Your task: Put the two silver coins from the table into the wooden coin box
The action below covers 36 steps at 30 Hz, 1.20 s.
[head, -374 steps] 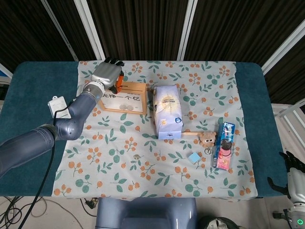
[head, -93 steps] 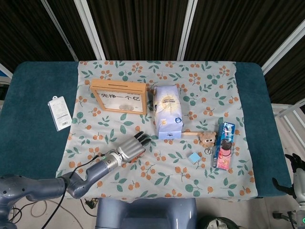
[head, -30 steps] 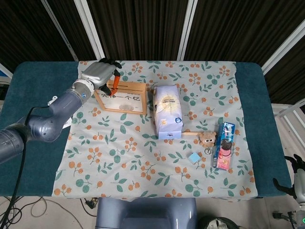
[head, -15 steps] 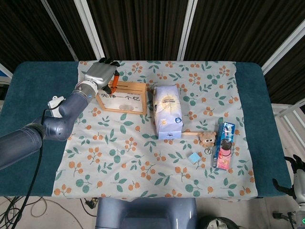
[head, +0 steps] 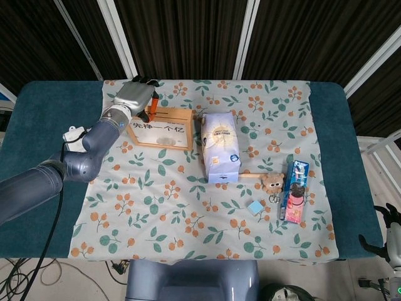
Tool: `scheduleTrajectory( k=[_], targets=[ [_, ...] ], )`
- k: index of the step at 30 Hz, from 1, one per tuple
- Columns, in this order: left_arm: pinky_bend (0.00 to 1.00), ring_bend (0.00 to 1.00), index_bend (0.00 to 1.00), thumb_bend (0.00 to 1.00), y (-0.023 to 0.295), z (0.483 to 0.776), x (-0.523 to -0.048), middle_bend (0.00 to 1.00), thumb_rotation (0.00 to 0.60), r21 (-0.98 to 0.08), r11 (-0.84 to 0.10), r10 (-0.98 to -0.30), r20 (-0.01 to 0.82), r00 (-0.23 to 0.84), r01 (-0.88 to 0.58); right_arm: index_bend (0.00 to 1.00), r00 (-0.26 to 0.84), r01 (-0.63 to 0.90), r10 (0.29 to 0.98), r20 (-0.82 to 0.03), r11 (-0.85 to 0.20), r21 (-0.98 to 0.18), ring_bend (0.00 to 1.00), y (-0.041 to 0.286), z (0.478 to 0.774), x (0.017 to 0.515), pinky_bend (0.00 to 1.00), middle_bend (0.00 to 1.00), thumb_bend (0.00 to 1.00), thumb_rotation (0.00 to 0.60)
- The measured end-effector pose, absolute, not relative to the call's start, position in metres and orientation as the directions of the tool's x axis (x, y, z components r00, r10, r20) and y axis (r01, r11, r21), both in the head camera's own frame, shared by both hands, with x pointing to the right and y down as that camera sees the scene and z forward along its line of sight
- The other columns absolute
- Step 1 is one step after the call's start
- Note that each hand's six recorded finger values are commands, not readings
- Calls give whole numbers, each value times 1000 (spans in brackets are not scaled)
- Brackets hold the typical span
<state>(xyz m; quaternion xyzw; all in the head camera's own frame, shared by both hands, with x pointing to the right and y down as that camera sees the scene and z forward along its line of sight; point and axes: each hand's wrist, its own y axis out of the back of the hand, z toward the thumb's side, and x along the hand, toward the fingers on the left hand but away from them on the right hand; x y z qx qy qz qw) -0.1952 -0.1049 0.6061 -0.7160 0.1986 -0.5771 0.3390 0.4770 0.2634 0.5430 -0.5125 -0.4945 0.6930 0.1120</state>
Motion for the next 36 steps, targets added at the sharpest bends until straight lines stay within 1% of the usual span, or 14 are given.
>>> scheduleTrajectory(
  k=[25, 36],
  targets=[
    [0, 0, 532, 591, -109, 614, -184, 101, 600, -715, -692, -678, 691, 249, 102, 193, -455, 351, 663, -595, -481, -804, 36, 263, 542, 478, 0, 46, 370, 600],
    [0, 0, 500, 575, -109, 615, -183, 99, 600, -714, -693, -677, 693, 249, 103, 193, -456, 349, 664, -592, -478, -806, 36, 263, 542, 479, 0, 46, 369, 600]
  ],
)
